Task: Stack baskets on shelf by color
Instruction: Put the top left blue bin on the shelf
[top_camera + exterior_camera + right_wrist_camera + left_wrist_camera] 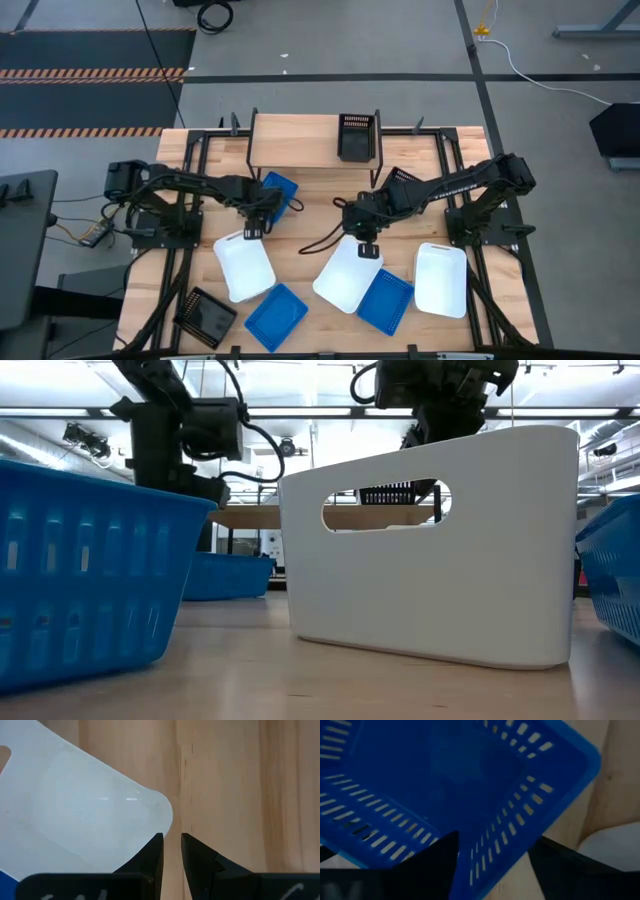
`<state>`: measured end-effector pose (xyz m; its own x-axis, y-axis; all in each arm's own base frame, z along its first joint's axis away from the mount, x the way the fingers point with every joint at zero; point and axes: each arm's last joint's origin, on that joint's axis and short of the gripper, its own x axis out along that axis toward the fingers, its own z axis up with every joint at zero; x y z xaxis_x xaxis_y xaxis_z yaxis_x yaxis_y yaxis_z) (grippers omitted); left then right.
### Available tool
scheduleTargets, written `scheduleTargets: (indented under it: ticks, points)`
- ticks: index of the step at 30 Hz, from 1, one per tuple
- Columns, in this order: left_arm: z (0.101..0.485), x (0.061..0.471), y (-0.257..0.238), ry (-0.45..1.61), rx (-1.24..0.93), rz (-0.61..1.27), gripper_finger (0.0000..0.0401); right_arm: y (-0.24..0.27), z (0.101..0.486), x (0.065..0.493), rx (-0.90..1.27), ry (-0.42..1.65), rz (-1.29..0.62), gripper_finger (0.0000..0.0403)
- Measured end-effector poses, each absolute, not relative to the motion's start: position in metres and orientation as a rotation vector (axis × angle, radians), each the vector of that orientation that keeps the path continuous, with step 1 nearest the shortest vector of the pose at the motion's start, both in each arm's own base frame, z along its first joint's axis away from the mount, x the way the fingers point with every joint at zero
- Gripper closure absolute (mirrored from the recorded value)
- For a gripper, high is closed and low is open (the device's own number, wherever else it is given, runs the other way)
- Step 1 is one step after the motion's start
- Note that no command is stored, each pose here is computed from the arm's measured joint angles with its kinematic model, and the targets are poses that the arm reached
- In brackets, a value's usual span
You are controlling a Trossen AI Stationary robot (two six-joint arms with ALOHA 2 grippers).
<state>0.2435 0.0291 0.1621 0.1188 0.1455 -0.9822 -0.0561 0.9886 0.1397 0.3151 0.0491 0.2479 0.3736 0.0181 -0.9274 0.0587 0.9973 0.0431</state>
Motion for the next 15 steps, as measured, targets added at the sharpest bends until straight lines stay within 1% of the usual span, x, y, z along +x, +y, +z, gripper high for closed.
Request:
scheduleTargets:
  ticks: [2,9,10,11,15]
  points:
    - [0.163,0.244,0.028,1.439,0.077,0.145,0.0206,0.050,0.248,0.314,0.066,1.198,-0.022,0.0328]
    - [0.164,0.245,0.025,1.437,0.079,0.141,0.0365,0.052,0.247,0.313,0.054,1.207,-0.012,0.0328]
    - [0.166,0.246,0.025,1.434,0.077,0.143,0.0382,0.052,0.247,0.313,0.054,1.206,-0.012,0.0328]
    - [0.169,0.248,0.025,1.425,0.071,0.148,0.0389,0.052,0.247,0.313,0.054,1.207,-0.012,0.0328]
    - [0.187,0.257,0.023,1.408,0.069,0.148,0.0386,0.052,0.247,0.313,0.054,1.206,-0.012,0.0328]
